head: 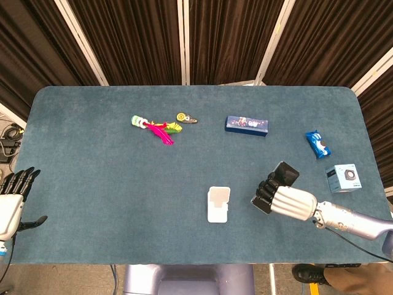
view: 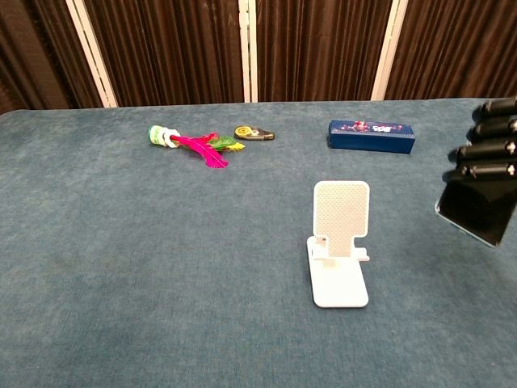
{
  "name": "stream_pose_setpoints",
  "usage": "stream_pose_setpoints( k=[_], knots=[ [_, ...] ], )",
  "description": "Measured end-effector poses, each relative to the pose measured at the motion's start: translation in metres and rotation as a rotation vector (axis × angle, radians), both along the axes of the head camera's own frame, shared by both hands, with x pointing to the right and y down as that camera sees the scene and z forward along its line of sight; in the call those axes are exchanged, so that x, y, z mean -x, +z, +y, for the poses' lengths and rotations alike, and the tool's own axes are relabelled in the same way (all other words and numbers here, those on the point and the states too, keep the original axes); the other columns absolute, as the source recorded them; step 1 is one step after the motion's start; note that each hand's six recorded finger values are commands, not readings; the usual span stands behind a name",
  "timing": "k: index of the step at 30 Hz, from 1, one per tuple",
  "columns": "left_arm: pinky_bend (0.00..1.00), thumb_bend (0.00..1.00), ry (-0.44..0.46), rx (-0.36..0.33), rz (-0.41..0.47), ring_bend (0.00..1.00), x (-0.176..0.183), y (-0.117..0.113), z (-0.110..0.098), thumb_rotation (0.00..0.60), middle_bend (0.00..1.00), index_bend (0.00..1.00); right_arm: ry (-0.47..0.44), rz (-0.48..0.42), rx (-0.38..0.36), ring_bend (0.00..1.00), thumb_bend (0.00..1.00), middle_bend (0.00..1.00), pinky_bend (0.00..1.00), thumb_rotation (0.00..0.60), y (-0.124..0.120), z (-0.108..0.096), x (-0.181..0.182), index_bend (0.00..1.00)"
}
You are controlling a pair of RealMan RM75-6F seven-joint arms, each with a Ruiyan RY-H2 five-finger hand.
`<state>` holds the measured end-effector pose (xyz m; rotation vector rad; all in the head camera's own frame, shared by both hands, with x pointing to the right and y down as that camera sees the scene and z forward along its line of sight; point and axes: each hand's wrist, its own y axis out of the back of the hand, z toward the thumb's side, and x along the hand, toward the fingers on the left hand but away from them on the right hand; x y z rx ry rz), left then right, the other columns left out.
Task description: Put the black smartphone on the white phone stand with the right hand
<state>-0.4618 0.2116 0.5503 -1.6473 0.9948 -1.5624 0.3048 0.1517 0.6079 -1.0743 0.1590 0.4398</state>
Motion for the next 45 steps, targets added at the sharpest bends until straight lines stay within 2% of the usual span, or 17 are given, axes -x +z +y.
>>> stream_pose_setpoints(
  k=[10, 18, 24, 33, 45],
  knots=[
    [0.0, 0.0, -0.011, 0.001, 0.003, 0.0, 0.003, 0.0, -0.001, 0.6, 0.0, 0.0, -0.175, -0.022, -0.201, 0.46, 0.25, 0.56, 0.43, 0.6, -0.03, 0.006, 0.059, 0.55],
    [0.0, 0.0, -0.021, 0.005, 0.009, 0.0, 0.005, 0.0, -0.002, 0.6, 0.0, 0.0, -0.273, 0.07, -0.3, 0.45, 0.26, 0.52, 0.42, 0.6, -0.018, 0.015, 0.096, 0.52],
    [0.0, 0.0, -0.032, 0.009, 0.017, 0.0, 0.009, -0.001, -0.005, 0.6, 0.0, 0.0, -0.297, 0.112, -0.391, 0.44, 0.26, 0.52, 0.4, 0.6, -0.009, 0.016, 0.123, 0.52],
    [0.0, 0.0, -0.039, 0.018, 0.018, 0.0, 0.011, 0.001, -0.006, 0.6, 0.0, 0.0, -0.303, 0.156, -0.432, 0.44, 0.26, 0.52, 0.39, 0.6, 0.003, 0.021, 0.141, 0.52],
    [0.0, 0.0, -0.038, 0.024, 0.013, 0.0, 0.011, 0.004, -0.007, 0.6, 0.0, 0.0, -0.382, 0.217, -0.444, 0.42, 0.26, 0.52, 0.34, 0.6, 0.017, 0.034, 0.148, 0.52]
  ],
)
